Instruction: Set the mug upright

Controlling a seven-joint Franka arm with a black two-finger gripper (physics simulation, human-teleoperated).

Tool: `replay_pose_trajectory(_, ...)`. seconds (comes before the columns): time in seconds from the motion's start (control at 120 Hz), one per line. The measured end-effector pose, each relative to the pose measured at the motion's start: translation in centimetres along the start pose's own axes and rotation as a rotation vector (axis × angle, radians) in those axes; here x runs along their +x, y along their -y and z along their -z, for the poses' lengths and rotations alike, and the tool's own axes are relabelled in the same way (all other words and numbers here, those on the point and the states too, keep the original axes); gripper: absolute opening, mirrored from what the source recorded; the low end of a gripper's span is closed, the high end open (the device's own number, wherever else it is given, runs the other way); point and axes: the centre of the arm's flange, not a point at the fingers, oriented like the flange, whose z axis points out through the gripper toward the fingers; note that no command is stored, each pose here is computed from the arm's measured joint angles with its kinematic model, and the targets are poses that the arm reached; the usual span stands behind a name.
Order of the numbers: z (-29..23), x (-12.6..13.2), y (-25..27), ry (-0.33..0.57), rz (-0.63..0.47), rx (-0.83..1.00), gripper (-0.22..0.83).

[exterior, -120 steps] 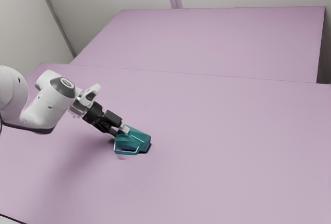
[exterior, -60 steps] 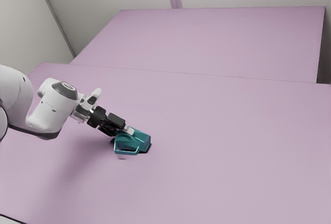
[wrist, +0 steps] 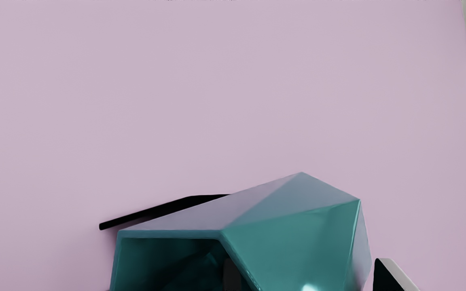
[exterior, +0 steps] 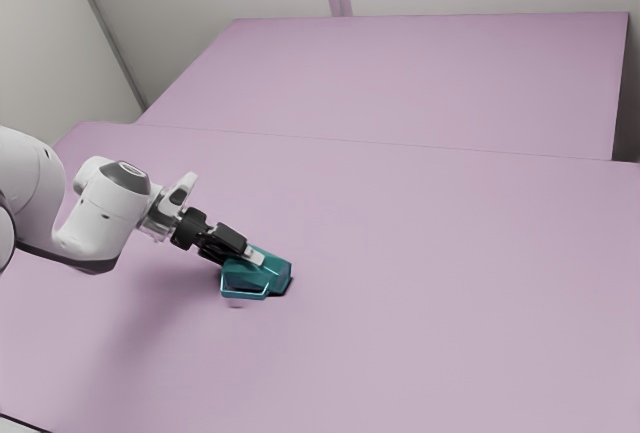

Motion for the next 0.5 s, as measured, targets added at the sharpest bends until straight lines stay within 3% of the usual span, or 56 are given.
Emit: replay_pose_trajectory(0.5, -0.01, 0.33, -0.71, -0.03, -0.007, -0.034, -0.05)
